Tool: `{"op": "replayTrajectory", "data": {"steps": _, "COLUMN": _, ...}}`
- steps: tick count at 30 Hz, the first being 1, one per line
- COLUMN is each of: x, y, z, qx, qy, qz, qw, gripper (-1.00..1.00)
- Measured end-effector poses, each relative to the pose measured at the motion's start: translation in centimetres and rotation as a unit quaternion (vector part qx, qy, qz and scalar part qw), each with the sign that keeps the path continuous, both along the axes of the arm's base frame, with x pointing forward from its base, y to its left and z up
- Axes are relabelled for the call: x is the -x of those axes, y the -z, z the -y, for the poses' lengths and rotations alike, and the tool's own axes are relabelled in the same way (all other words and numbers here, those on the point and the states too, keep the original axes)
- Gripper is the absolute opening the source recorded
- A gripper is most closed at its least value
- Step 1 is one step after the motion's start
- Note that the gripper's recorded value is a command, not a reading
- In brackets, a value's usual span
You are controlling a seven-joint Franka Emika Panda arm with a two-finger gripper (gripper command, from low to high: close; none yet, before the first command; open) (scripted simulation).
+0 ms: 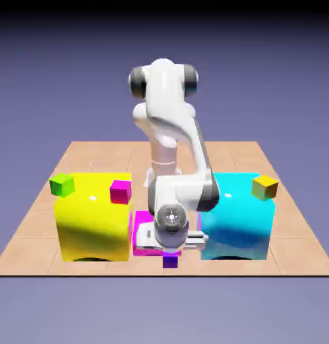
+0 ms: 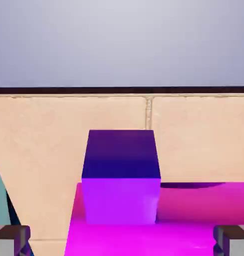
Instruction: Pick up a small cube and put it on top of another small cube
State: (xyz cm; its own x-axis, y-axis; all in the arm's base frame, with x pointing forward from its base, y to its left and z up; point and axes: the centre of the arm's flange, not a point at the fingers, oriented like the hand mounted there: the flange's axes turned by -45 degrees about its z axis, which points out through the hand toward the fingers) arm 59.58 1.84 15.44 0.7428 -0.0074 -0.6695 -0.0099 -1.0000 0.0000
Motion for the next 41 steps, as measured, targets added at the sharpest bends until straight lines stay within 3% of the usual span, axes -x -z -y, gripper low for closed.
{"op": "replayTrajectory", "data": {"steps": 4, "x": 2.7, "y": 4.7, "z": 0.0, "qx": 0.000, "qy": 0.000, "qz": 0.000, "qw": 1.000, "gripper": 0.00}}
{"op": "replayTrajectory", "data": {"steps": 5, "x": 3.3, "y": 5.7, "z": 0.0, "qx": 0.000, "qy": 0.000, "qz": 0.000, "qw": 1.000, "gripper": -1.00}}
{"op": "replayTrajectory", "data": {"steps": 7, "x": 3.3, "y": 5.7, "z": 0.0, "qx": 0.000, "qy": 0.000, "qz": 0.000, "qw": 1.000, "gripper": -1.00}}
{"op": "replayTrajectory", "data": {"steps": 10, "x": 0.5, "y": 1.1, "z": 0.0, "qx": -0.001, "qy": 0.001, "qz": 0.000, "qw": 1.000, "gripper": -1.00}}
{"op": "replayTrajectory", "data": {"steps": 14, "x": -1.0, "y": -7.5, "z": 8.1, "qx": 0.000, "qy": 0.090, "qz": 0.025, "qw": 0.996, "gripper": -1.00}}
{"op": "replayTrajectory", "data": {"steps": 23, "x": 6.6, "y": -29.1, "z": 24.1, "qx": -0.023, "qy": 0.321, "qz": 0.046, "qw": 0.946, "gripper": -1.00}}
{"op": "replayTrajectory", "data": {"steps": 25, "x": 6.1, "y": -27.4, "z": 20.8, "qx": -0.001, "qy": 0.307, "qz": 0.000, "qw": 0.952, "gripper": -1.00}}
{"op": "replayTrajectory", "data": {"steps": 32, "x": 8.4, "y": -22.3, "z": 19.1, "qx": -0.001, "qy": 0.307, "qz": 0.000, "qw": 0.952, "gripper": -1.00}}
{"op": "replayTrajectory", "data": {"steps": 33, "x": 8.8, "y": -21.7, "z": 18.9, "qx": 0.000, "qy": 0.307, "qz": 0.000, "qw": 0.952, "gripper": 1.00}}
{"op": "replayTrajectory", "data": {"steps": 41, "x": 6.3, "y": -26.7, "z": 20.7, "qx": 0.000, "qy": 0.306, "qz": 0.000, "qw": 0.952, "gripper": 1.00}}
